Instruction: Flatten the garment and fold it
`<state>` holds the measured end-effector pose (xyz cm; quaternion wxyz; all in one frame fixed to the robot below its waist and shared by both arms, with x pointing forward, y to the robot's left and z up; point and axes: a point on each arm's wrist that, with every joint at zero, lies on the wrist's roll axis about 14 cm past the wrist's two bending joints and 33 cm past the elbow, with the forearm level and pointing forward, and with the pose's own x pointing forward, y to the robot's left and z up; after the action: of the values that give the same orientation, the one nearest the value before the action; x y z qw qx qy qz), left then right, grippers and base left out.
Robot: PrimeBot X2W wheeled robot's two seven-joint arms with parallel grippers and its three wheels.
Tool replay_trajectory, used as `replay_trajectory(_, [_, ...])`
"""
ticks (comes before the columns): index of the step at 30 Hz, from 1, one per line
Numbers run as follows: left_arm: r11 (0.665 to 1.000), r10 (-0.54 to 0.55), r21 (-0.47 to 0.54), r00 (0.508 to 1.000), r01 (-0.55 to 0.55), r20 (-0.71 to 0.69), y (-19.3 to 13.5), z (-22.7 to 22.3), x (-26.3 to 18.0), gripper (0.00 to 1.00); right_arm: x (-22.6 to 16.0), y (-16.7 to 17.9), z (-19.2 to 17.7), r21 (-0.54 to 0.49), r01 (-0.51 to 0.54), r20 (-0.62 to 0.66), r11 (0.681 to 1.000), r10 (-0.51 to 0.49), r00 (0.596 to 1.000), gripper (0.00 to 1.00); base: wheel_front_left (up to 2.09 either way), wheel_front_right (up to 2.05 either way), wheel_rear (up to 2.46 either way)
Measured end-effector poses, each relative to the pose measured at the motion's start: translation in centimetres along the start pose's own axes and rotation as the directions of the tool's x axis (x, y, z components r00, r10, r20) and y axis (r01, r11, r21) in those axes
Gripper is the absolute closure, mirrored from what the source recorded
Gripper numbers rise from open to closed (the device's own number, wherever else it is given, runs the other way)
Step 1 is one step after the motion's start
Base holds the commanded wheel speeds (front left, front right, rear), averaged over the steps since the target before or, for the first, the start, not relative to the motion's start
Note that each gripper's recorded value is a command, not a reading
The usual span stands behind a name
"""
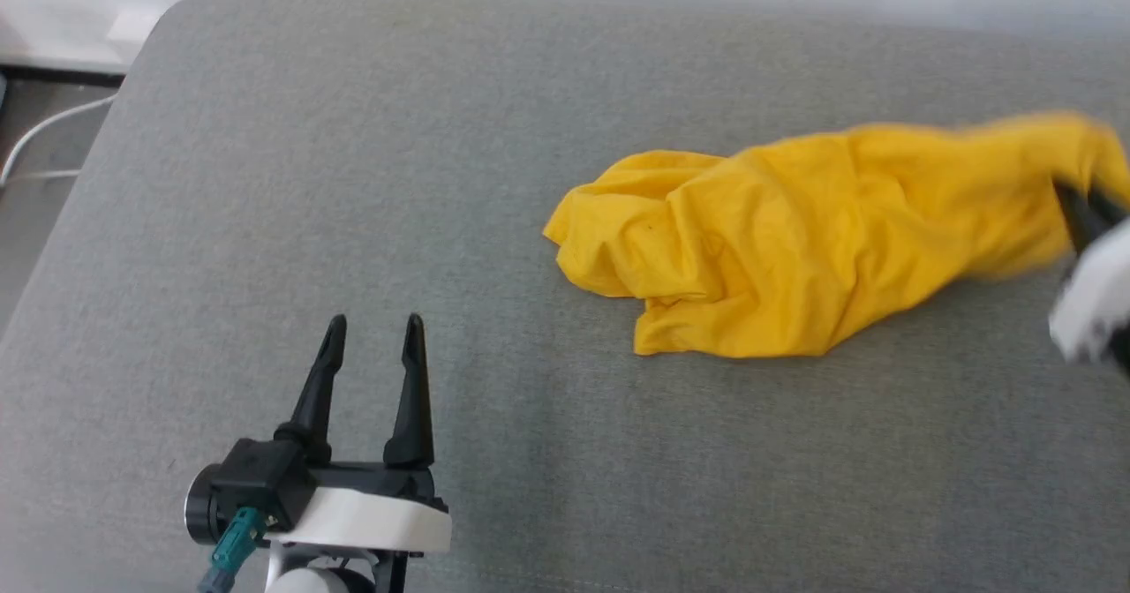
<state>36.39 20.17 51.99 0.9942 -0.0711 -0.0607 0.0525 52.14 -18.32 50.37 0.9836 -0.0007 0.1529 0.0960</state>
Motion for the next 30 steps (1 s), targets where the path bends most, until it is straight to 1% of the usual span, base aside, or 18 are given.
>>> replay_trajectory(2, [1.0,-0.01,-0.005,1.0,0.01,0.002,-0.3,0.1,-0.1,0.0,-2.1,-1.4,-3.1,0.017,0.041,-0.078,0.999,-0.04,0.996,1.0,0.0,0.0,0.0])
replay_trajectory(4, [1.0,-0.019,-0.008,1.0,0.02,0.01,-0.6,0.3,0.0,0.0,-4.3,-2.4,-6.6,0.025,0.076,-0.169,0.997,-0.071,0.983,1.0,0.0,0.0,0.0])
replay_trajectory(5, [1.0,-0.023,-0.01,1.0,0.023,0.013,-0.7,0.3,0.0,0.0,-5.3,-2.6,-8.3,0.023,0.09,-0.215,0.996,-0.083,0.973,1.0,0.0,0.0,0.0])
replay_trajectory(7, [0.999,-0.035,-0.013,0.999,0.035,0.016,-1.0,0.4,0.1,0.0,-7.1,-2.7,-11.3,0.053,0.115,-0.287,0.992,-0.095,0.953,1.0,0.0,0.0,0.0])
replay_trajectory(9, [0.999,-0.042,-0.009,0.999,0.043,0.017,-1.1,0.5,0.1,0.0,-8.2,-2.4,-13.1,0.062,0.128,-0.328,0.99,-0.101,0.939,1.0,0.0,0.0,0.0])
replay_trajectory(10, [0.999,-0.046,-0.008,0.999,0.046,0.017,-1.1,0.5,0.2,0.0,-8.4,-2.3,-13.5,0.068,0.135,-0.333,0.989,-0.105,0.937,0.8,0.0,0.0,0.0])
replay_trajectory(11, [0.999,-0.046,-0.008,0.999,0.046,0.018,-1.1,0.5,0.2,0.0,-8.5,-2.3,-13.5,0.078,0.144,-0.324,0.987,-0.111,0.939,0.12,0.0,0.0,0.0])
replay_trajectory(12, [0.999,-0.045,-0.008,0.999,0.045,0.02,-1.1,0.5,0.2,0.0,-8.5,-2.3,-13.4,0.083,0.149,-0.315,0.985,-0.116,0.942,0.0,0.0,0.0,0.0])
replay_trajectory(14, [0.999,-0.045,-0.007,0.999,0.045,0.023,-1.0,0.6,0.2,0.0,-8.4,-2.1,-13.0,0.085,0.15,-0.297,0.985,-0.118,0.947,0.0,0.0,0.0,0.0])
replay_trajectory(17, [0.999,-0.049,-0.009,0.998,0.049,0.028,-1.2,0.8,0.2,0.0,-8.0,-1.9,-11.1,0.09,0.142,-0.241,0.986,-0.117,0.963,0.0,0.0,0.0,0.0])
replay_trajectory(19, [0.999,-0.052,-0.01,0.998,0.053,0.033,-1.3,1.0,0.2,0.0,-7.5,-1.7,-8.9,0.081,0.127,-0.178,0.989,-0.111,0.978,0.0,0.0,0.0,0.0])
replay_trajectory(22, [0.998,-0.054,-0.011,0.998,0.055,0.039,-1.4,1.1,0.1,0.0,-6.8,-0.7,-4.7,0.075,0.079,-0.066,0.994,-0.074,0.995,0.0,0.0,0.0,0.0])
replay_trajectory(24, [0.998,-0.054,-0.014,0.998,0.054,0.041,-1.4,1.2,0.0,0.0,-6.4,0.8,-2.2,0.05,0.027,-0.014,0.998,-0.026,1.0,0.0,0.0,0.0,0.0])
replay_trajectory(26, [0.999,-0.05,-0.014,0.998,0.05,0.043,-1.2,1.3,-0.1,0.0,-6.1,2.9,-0.5,0.034,-0.038,0.011,0.999,0.038,0.999,0.0,0.0,0.0,0.0])
replay_trajectory(28, [0.999,-0.044,-0.019,0.998,0.045,0.043,-1.1,1.4,-0.2,0.0,-5.7,5.6,0.3,0.02,-0.119,0.004,0.993,0.119,0.993,0.0,0.0,0.0,0.0])
replay_trajectory(30, [0.999,-0.039,-0.019,0.998,0.04,0.041,-0.9,1.3,-0.3,0.0,-5.4,8.4,0.2,0.004,-0.201,-0.03,0.98,0.201,0.979,0.0,0.0,0.0,0.0])
